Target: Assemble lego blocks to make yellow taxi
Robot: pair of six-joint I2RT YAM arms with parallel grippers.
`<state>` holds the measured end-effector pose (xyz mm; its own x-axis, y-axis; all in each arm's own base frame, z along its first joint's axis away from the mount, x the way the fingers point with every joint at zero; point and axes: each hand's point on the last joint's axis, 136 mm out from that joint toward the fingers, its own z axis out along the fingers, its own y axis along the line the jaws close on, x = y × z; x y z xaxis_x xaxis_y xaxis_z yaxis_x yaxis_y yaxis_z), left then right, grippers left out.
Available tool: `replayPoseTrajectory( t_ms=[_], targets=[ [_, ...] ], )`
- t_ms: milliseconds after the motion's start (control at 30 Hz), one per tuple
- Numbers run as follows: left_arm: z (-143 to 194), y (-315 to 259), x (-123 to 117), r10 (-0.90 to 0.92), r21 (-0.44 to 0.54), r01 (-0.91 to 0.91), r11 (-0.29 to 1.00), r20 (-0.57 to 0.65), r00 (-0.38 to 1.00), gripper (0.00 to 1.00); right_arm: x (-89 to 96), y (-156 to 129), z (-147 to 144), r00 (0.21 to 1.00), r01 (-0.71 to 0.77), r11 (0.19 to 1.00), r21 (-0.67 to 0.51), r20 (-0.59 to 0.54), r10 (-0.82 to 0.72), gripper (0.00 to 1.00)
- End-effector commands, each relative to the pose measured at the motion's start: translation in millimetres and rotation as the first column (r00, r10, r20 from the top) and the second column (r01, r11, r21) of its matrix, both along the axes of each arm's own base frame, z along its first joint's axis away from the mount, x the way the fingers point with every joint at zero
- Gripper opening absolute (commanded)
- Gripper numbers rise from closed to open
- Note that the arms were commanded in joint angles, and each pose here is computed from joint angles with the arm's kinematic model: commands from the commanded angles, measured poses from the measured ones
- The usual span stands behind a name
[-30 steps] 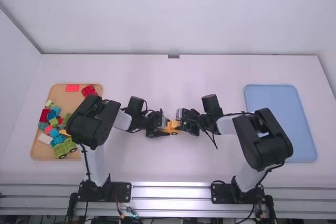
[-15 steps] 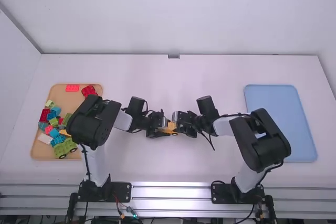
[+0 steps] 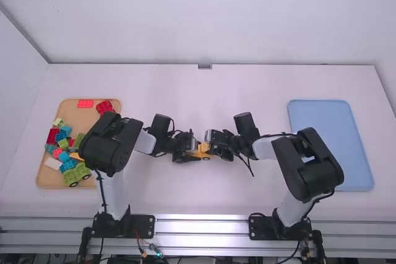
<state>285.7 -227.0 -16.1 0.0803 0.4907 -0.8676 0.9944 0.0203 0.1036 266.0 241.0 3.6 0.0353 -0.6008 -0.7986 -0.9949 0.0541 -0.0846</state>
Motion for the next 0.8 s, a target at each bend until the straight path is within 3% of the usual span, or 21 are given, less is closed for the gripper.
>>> replayPoseTrajectory(
  t_ms=[0, 367, 600, 767],
  targets=[
    [-7.2, -1.9, -6.6, -0.011, 0.014, 0.011, 1.000, -0.021, 1.000, 0.44, -6.3, 2.6, -4.4, 1.000, -0.017, 1.000, -0.006, -0.014, 0.017, 0.00],
    [-7.4, -1.8, -7.0, -0.011, 0.015, 0.011, 1.000, -0.023, 1.000, 0.44, -9.8, 4.8, -5.4, 0.999, -0.026, 1.000, -0.011, -0.019, 0.026, 0.00],
    [-7.5, -1.8, -6.8, -0.011, 0.016, 0.011, 1.000, -0.023, 1.000, 0.46, -9.8, 5.4, -4.7, 0.999, -0.029, 1.000, -0.007, -0.018, 0.029, 0.22],
    [-7.5, -1.7, -6.8, -0.010, 0.016, 0.011, 1.000, -0.023, 1.000, 0.46, -9.7, 5.4, -4.7, 0.999, -0.026, 1.000, -0.007, -0.020, 0.026, 0.29]
  ],
)
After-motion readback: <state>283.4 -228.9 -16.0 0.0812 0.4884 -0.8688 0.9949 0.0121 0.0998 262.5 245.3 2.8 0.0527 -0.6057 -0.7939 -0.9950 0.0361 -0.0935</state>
